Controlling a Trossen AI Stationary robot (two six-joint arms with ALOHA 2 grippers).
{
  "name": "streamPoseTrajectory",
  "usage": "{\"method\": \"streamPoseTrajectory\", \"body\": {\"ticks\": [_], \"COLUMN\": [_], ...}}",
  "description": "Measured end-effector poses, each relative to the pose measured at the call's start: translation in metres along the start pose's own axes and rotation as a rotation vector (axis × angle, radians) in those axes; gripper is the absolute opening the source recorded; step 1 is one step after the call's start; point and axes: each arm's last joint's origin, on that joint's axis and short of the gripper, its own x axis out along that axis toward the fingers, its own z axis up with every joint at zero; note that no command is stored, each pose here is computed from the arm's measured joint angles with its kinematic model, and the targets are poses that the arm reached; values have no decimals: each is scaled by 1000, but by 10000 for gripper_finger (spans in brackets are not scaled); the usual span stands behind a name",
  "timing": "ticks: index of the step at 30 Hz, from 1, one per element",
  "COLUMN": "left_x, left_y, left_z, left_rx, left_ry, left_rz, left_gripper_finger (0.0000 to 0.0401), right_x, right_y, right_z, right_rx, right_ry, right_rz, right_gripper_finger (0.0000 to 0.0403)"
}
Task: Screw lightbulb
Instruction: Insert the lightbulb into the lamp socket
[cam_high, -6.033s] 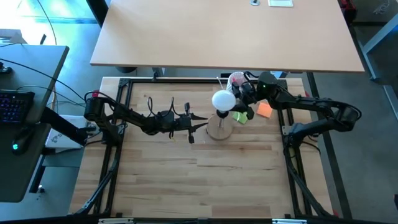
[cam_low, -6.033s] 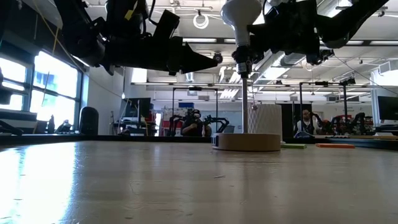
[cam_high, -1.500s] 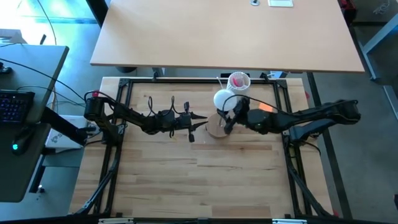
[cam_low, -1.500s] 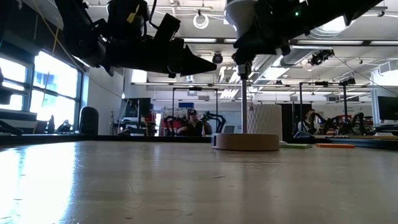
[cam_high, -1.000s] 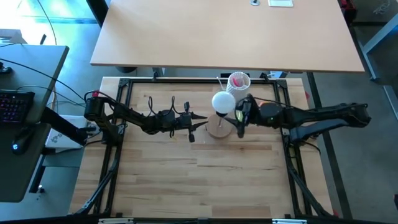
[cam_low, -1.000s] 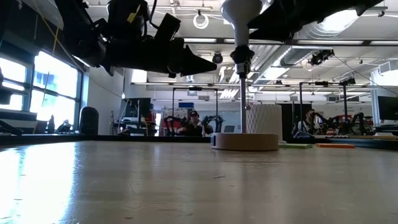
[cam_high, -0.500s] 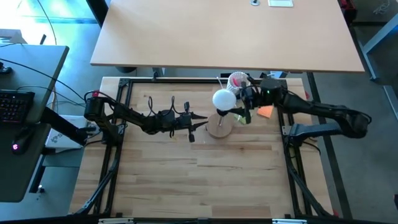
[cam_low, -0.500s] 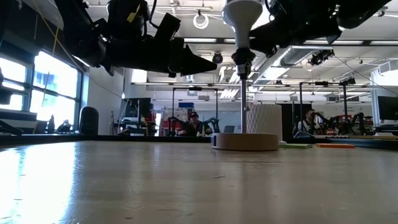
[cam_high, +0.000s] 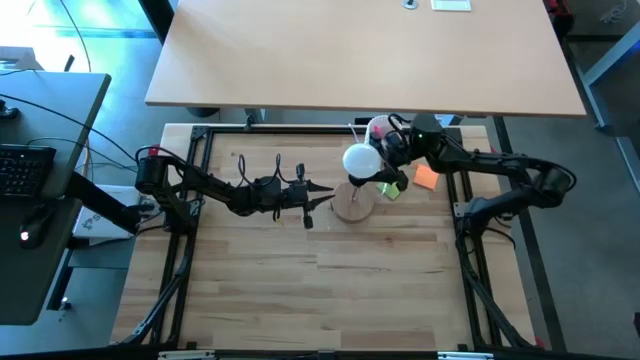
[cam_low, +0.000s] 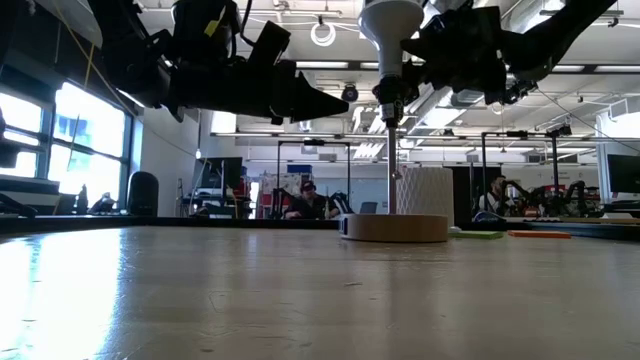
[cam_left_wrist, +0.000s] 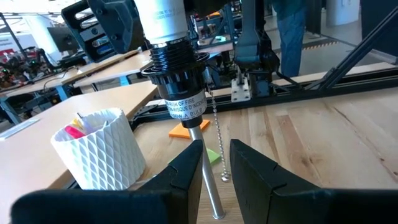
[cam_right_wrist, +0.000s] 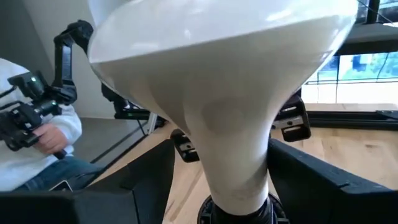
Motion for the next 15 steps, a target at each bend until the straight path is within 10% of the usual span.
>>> {"method": "streamPoseTrajectory", "body": {"ticks": [15], "left_x": [0], "left_y": [0], "left_z": [0], "left_rx": [-1], "left_ry": [0], "left_rz": [0], "left_gripper_finger": [76], "right_x": [1], "right_y": [-5], "right_z": [-2], "right_rx": [6], "right_ry": [-9], "right_rz": [-40], "right_gripper_finger": [137]}}
